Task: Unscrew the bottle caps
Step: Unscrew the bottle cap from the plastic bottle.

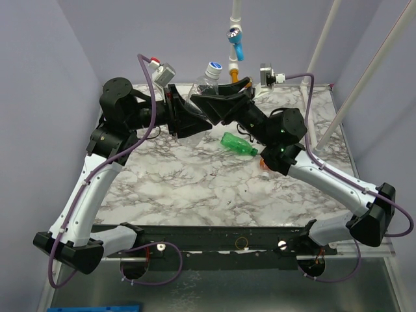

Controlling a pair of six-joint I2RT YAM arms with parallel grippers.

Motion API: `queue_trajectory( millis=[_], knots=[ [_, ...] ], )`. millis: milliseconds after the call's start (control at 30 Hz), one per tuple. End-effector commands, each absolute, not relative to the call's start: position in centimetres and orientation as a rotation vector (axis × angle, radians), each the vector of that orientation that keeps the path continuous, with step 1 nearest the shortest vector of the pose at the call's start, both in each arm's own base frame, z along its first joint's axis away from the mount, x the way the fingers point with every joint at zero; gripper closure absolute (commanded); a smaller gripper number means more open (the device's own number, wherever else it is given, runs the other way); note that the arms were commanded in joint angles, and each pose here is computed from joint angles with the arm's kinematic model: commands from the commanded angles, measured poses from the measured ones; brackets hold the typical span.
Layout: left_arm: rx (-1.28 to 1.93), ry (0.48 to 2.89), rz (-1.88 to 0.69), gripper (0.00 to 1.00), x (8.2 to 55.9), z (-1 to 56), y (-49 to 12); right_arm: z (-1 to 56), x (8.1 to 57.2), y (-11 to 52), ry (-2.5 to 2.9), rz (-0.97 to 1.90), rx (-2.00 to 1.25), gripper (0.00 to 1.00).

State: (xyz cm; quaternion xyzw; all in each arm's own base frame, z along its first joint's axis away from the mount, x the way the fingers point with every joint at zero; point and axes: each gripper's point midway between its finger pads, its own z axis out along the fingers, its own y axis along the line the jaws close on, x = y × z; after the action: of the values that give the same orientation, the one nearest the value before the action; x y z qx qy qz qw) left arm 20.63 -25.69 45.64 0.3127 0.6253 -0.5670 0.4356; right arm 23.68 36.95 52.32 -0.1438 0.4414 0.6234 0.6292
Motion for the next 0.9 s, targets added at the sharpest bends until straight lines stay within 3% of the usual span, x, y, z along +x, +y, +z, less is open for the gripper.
queue_trajectory(
  millis=[0, 67, 100, 200, 267, 333, 533, 700, 767, 867],
  knots=[
    [0.842, 1.452, -1.439, 0.51, 18.9, 48.0, -25.6, 49.7, 24.0, 39.0, 1.097, 1.445, -0.389, 0.99],
    [0.855, 1.442, -1.429, 0.53, 18.9, 48.0, -25.6, 49.6, 24.1, 39.1, 1.117, 1.441, -0.392, 0.98],
    [0.861, 1.438, -1.422, 0.57, 18.9, 47.8, -25.6, 49.5, 24.2, 39.1, 1.137, 1.429, -0.397, 0.89],
    [0.900, 1.417, -1.367, 0.69, 19.0, 47.0, -25.4, 50.7, 24.9, 38.1, 1.181, 1.332, -0.381, 0.45],
    [0.932, 1.401, -1.295, 0.72, 19.1, 46.1, -25.1, 52.2, 25.3, 37.1, 1.201, 1.254, -0.375, 0.27],
    [0.966, 1.381, -1.219, 0.74, 19.3, 44.9, -24.7, 53.4, 25.6, 36.7, 1.237, 1.188, -0.404, 0.18],
    [0.955, 1.364, -0.981, 0.91, 21.8, 42.9, -23.6, 53.0, 26.1, 37.0, 1.404, 1.095, -0.477, 0.06],
    [0.917, 1.375, -0.930, 0.95, 22.9, 43.1, -23.3, 53.0, 25.1, 36.7, 1.386, 1.127, -0.498, 0.05],
    [0.907, 1.381, -0.927, 0.95, 23.0, 43.2, -23.3, 53.1, 25.0, 36.6, 1.381, 1.124, -0.501, 0.09],
    [0.886, 1.393, -0.923, 0.96, 23.4, 43.2, -23.2, 53.1, 25.0, 36.3, 1.371, 1.116, -0.496, 0.25]
  ],
)
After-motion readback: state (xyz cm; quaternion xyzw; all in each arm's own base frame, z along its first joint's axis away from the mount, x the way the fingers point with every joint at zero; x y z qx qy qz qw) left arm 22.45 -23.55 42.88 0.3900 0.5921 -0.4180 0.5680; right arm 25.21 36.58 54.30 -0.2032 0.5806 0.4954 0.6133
